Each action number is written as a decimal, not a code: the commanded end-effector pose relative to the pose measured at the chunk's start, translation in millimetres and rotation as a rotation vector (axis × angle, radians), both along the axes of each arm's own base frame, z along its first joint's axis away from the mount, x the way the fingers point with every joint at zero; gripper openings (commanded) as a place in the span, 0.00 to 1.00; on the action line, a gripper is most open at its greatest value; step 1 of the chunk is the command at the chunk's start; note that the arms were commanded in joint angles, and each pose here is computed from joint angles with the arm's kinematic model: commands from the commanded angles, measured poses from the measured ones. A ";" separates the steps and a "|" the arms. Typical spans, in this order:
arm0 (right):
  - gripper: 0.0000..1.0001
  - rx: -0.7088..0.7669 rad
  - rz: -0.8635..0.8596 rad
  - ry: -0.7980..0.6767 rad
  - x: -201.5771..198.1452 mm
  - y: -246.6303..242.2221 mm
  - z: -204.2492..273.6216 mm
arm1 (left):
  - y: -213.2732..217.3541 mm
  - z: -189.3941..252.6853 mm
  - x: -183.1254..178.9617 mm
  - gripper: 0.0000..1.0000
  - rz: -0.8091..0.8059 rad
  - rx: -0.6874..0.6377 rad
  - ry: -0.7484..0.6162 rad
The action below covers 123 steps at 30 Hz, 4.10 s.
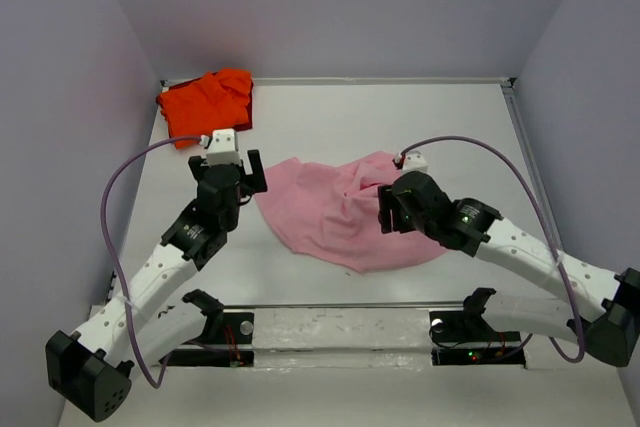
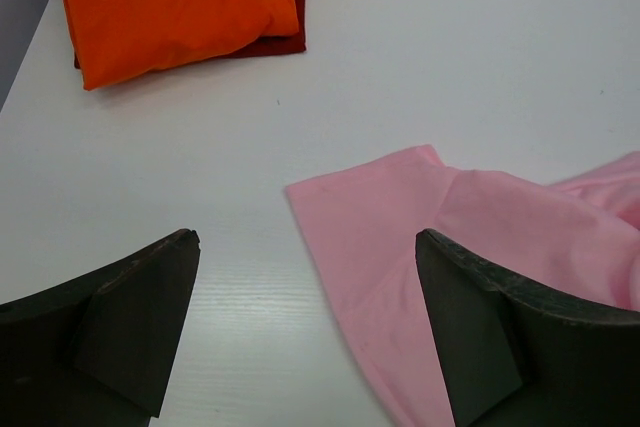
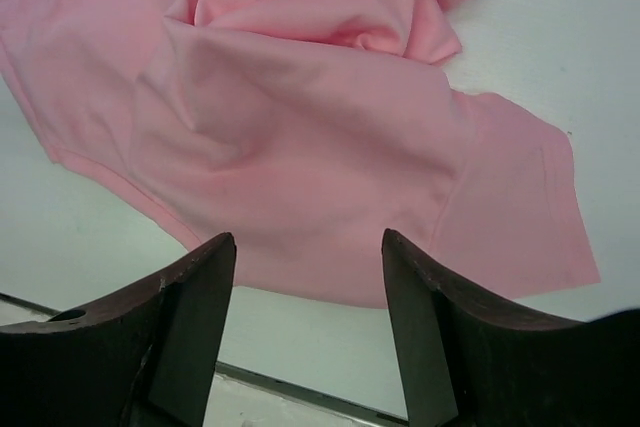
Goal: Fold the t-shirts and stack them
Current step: Flatten out the crumpled T-shirt at the center of the board.
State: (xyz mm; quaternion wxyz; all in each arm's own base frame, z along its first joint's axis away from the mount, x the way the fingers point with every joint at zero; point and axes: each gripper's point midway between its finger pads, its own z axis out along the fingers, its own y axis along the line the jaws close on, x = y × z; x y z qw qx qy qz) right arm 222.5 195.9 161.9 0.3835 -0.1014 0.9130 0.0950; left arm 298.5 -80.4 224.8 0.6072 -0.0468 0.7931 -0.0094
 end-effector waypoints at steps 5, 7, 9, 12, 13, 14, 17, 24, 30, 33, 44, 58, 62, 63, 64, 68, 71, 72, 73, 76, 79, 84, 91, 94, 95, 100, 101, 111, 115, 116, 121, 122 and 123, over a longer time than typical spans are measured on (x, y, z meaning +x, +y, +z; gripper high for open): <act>0.63 0.034 -0.004 0.129 -35.0 -8.8 -35.2 | -8.3 21.0 6.6 0.99 -0.025 -0.042 -0.043; 0.61 0.043 0.014 0.147 -32.6 1.3 -44.1 | -7.9 20.3 6.6 0.99 -0.024 -0.040 -0.042; 0.60 0.046 0.054 0.172 -35.2 15.8 -51.2 | -7.4 18.9 6.7 0.99 -0.021 -0.036 -0.037; 0.60 0.025 0.090 0.186 -37.1 30.7 -57.3 | -6.7 17.7 7.0 0.99 -0.019 -0.032 -0.033; 0.60 0.019 0.089 0.186 -35.4 32.2 -59.9 | -7.2 17.7 6.9 0.99 -0.020 -0.032 -0.033; 0.60 0.012 0.101 0.194 -35.7 38.1 -65.5 | -6.9 17.4 6.8 0.99 -0.019 -0.031 -0.032; 0.60 0.000 0.112 0.210 -37.0 43.9 -75.9 | -6.3 17.4 6.9 0.99 -0.017 -0.029 -0.032; 0.60 -0.048 0.150 0.288 -43.3 60.3 -116.8 | -6.8 17.1 6.7 0.99 -0.019 -0.030 -0.031; 0.60 -0.043 0.206 0.330 -46.2 85.2 -131.9 | -5.4 18.5 6.3 0.99 -0.015 -0.030 -0.035; 0.60 -0.030 0.238 0.336 -41.8 106.4 -134.9 | -5.0 18.4 5.7 0.99 -0.013 -0.029 -0.036; 0.60 0.034 0.387 0.301 6.5 225.0 -129.6 | 5.9 27.8 2.0 0.99 0.032 -0.034 -0.069; 0.63 0.113 0.386 0.193 102.2 324.3 -99.3 | 30.0 47.2 -8.2 0.99 0.131 -0.058 -0.145; 0.64 0.135 0.383 0.152 118.2 329.9 -77.6 | 30.3 48.2 -7.9 0.99 0.131 -0.059 -0.147; 0.64 0.136 0.379 0.142 123.2 326.1 -71.7 | 30.4 48.6 -8.0 0.99 0.130 -0.057 -0.147; 0.64 0.137 0.386 0.106 124.8 322.7 -53.0 | 30.7 48.3 -8.2 0.99 0.132 -0.060 -0.147; 0.64 0.101 0.361 0.043 119.3 291.7 -16.0 | 32.0 51.7 -9.6 0.99 0.134 -0.068 -0.160; 0.65 0.075 0.330 -0.004 109.0 257.6 10.4 | 30.3 52.2 -9.1 0.99 0.125 -0.068 -0.160; 0.65 0.072 0.321 -0.018 106.3 248.9 17.0 | 29.8 51.7 -8.8 0.99 0.122 -0.068 -0.158; 0.65 0.061 0.300 -0.036 105.2 238.3 22.1 | 28.7 51.2 -8.5 0.99 0.115 -0.067 -0.156; 0.66 0.005 0.220 -0.095 101.8 198.6 32.7 | 21.3 47.0 -5.4 0.99 0.082 -0.068 -0.135; 0.66 -0.078 0.133 -0.126 104.5 161.5 25.7 | 19.0 35.9 -1.7 0.99 0.098 -0.080 -0.087; 0.66 -0.143 0.034 -0.058 113.6 112.9 -13.3 | -24.4 16.1 7.4 0.96 -0.024 -0.205 0.048; 0.65 -0.091 0.145 0.007 104.3 136.1 -54.2 | -1.8 10.5 4.7 0.96 0.032 -0.118 0.021; 0.64 -0.048 0.187 0.021 108.0 156.1 -59.1 | -1.7 18.5 1.5 0.97 0.016 -0.147 -0.013; 0.64 -0.037 0.193 0.020 109.5 160.5 -58.2 | -0.6 18.2 1.5 0.97 0.019 -0.147 -0.014; 0.63 -0.006 0.270 0.018 110.2 191.7 -56.5 | -0.7 13.4 2.6 0.97 0.011 -0.145 0.006; 0.63 0.001 0.274 0.012 112.0 194.7 -53.4 | 0.7 13.6 3.3 0.97 0.014 -0.148 0.005; 0.64 -0.016 0.321 0.042 127.9 230.9 -83.6 | 2.4 14.4 8.1 0.97 -0.014 -0.163 0.000; 0.64 -0.028 0.275 0.162 147.3 231.9 -138.8 | 3.3 14.1 8.2 0.97 -0.016 -0.166 0.000; 0.64 -0.019 0.261 0.184 149.9 230.2 -144.5 | 3.3 14.3 7.7 0.97 -0.017 -0.167 -0.001; 0.63 -0.021 0.140 0.168 175.3 206.2 -142.2 | 5.3 15.0 7.2 0.97 -0.011 -0.163 -0.006; 0.63 -0.025 0.134 0.158 176.9 204.9 -139.0 | 4.8 14.5 7.2 0.97 -0.013 -0.162 -0.005; 0.63 -0.024 0.103 0.151 187.7 193.1 -135.2 | 4.8 14.5 7.2 0.97 -0.013 -0.162 -0.005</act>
